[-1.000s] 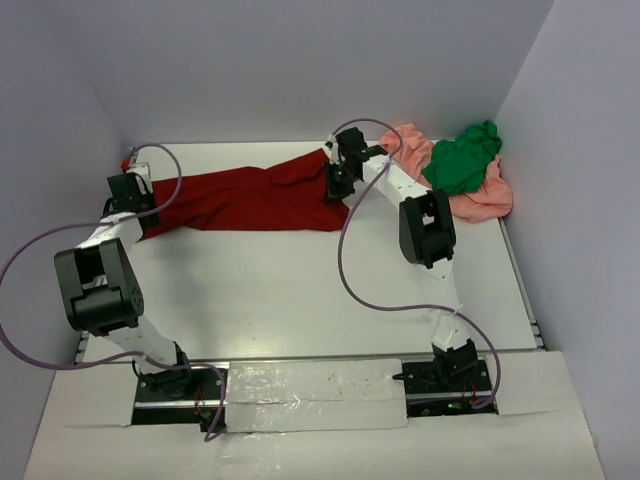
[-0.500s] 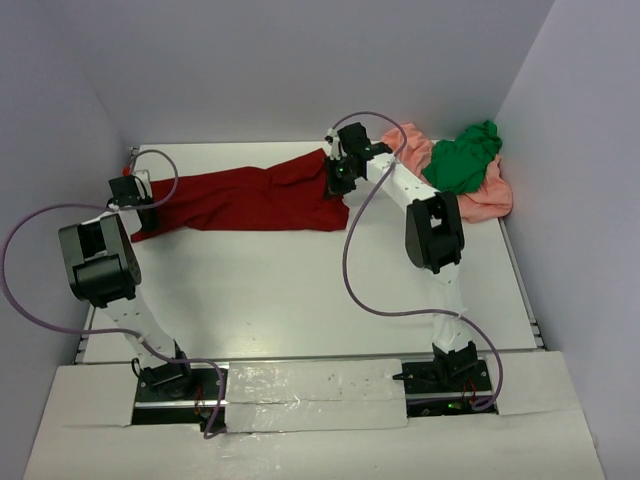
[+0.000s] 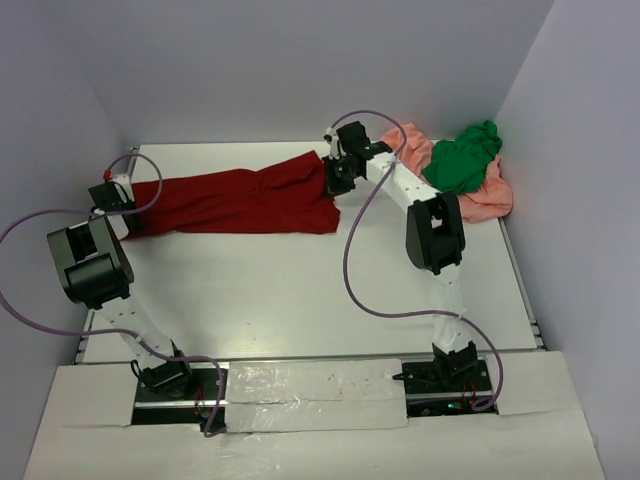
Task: Fold and stack the t-shirts
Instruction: Fold the tshirt
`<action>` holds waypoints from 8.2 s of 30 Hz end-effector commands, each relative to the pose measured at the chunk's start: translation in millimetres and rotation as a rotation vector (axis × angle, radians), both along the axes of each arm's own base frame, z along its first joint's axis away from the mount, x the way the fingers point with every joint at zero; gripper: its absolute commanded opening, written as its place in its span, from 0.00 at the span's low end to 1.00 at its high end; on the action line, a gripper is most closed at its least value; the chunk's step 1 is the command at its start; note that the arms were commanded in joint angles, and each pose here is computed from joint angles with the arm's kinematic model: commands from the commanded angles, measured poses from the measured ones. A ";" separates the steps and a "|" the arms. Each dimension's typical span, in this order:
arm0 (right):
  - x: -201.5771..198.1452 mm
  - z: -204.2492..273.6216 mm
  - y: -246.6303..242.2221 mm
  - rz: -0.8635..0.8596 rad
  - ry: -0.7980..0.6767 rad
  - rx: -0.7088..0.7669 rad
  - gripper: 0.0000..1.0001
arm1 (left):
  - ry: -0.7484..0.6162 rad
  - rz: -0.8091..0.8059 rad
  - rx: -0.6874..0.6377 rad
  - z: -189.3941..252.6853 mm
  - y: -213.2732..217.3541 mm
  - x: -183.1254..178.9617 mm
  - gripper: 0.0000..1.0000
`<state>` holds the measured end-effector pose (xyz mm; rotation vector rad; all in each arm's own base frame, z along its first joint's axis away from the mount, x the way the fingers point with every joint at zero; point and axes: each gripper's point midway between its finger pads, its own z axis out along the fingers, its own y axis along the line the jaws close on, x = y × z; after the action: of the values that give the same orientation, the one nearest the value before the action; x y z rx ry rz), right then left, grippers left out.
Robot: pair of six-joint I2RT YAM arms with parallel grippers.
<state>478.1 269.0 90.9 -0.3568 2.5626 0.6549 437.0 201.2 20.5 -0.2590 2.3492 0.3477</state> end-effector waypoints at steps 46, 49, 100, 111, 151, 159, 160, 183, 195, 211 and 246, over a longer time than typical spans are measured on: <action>12.4 -61.2 57.5 0.052 0.008 -0.163 0.00 | -0.005 -0.061 -0.024 29.4 -7.6 -27.0 0.00; 8.9 -67.7 46.9 0.040 0.039 -0.170 0.00 | -0.014 -0.060 -0.018 36.5 -7.0 -25.3 0.00; 4.3 51.8 -33.7 0.002 -0.232 -0.207 0.00 | -0.108 -0.155 -0.046 13.2 -26.4 44.2 0.00; -8.2 113.5 -34.9 0.004 -0.296 -0.150 0.00 | 0.336 -0.335 -0.164 -41.9 -65.1 -39.8 0.00; -44.8 240.0 -96.0 -0.111 -0.427 0.027 0.00 | 0.948 -1.770 -0.429 41.8 -464.1 -240.0 0.00; -42.3 229.1 -94.3 -0.106 -0.403 0.027 0.00 | 0.820 -1.922 -0.525 82.5 -544.1 -254.9 0.00; -42.1 225.6 -94.3 -0.105 -0.396 0.024 0.00 | 0.733 -1.937 -0.515 93.1 -552.4 -243.9 0.00; -52.4 185.0 -91.1 -0.072 -0.332 0.026 0.00 | -0.188 -1.140 -0.182 82.7 -537.2 74.0 0.00; -64.1 199.6 -99.9 -0.087 -0.360 0.034 0.00 | -0.221 -0.969 -0.151 41.5 -519.3 160.8 0.00; -69.1 226.7 -121.4 -0.146 -0.400 0.048 0.00 | -0.369 -0.899 -0.153 54.8 -522.3 206.9 0.00; -64.8 178.1 -124.1 -0.146 -0.330 0.018 0.00 | 0.337 -0.968 -0.397 -25.5 -512.0 70.8 0.00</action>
<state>404.2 146.2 255.7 -0.2506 2.2971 0.5192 539.3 -307.7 25.4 0.7908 2.3906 -0.4817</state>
